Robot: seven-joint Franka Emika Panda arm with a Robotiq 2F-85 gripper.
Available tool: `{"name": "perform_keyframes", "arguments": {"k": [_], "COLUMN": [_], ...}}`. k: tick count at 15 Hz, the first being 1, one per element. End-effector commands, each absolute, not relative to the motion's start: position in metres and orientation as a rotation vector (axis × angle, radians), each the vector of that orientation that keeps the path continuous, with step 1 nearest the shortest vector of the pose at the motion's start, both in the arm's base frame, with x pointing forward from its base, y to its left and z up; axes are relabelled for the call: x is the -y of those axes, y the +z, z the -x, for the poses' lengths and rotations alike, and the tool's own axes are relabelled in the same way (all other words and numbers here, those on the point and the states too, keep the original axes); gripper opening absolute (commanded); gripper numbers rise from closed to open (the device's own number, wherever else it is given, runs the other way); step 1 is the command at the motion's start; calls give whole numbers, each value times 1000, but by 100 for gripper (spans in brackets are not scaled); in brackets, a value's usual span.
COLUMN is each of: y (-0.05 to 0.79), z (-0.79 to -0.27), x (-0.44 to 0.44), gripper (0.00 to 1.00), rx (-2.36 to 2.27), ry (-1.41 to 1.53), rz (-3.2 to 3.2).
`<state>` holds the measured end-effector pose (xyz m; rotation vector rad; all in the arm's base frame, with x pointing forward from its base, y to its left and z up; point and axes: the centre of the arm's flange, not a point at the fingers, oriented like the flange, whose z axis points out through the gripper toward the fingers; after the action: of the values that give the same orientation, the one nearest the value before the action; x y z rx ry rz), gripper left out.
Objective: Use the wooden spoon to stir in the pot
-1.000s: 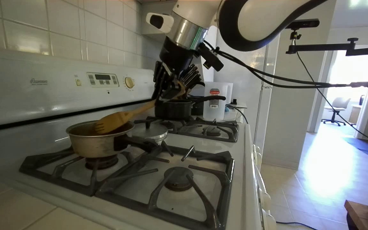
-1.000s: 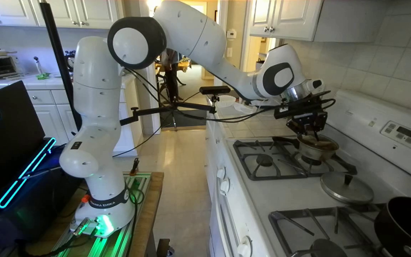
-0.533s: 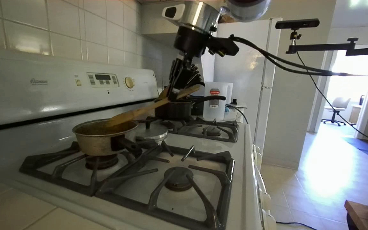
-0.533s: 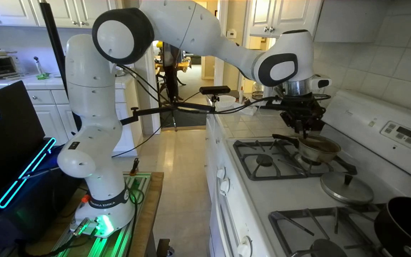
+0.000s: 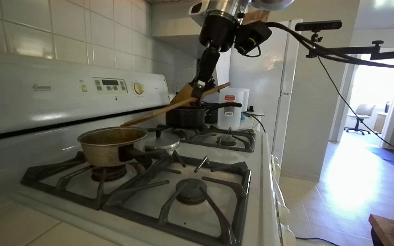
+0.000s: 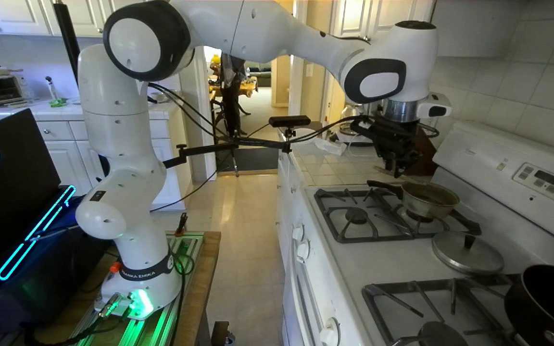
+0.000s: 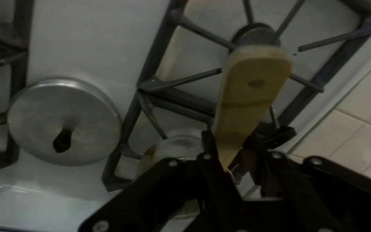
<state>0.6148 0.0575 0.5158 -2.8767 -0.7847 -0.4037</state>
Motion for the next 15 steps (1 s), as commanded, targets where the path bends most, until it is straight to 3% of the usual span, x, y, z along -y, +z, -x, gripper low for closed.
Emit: {"name": "perform_keyframes", "arguments": {"k": [1, 8, 15], "y": [533, 535, 496], "z": [-570, -517, -462], "x": [-52, -36, -88], "gripper": [7, 7, 7], "rx": [627, 418, 564], "ry": [-361, -319, -352], "rz": [2733, 2537, 2493]}}
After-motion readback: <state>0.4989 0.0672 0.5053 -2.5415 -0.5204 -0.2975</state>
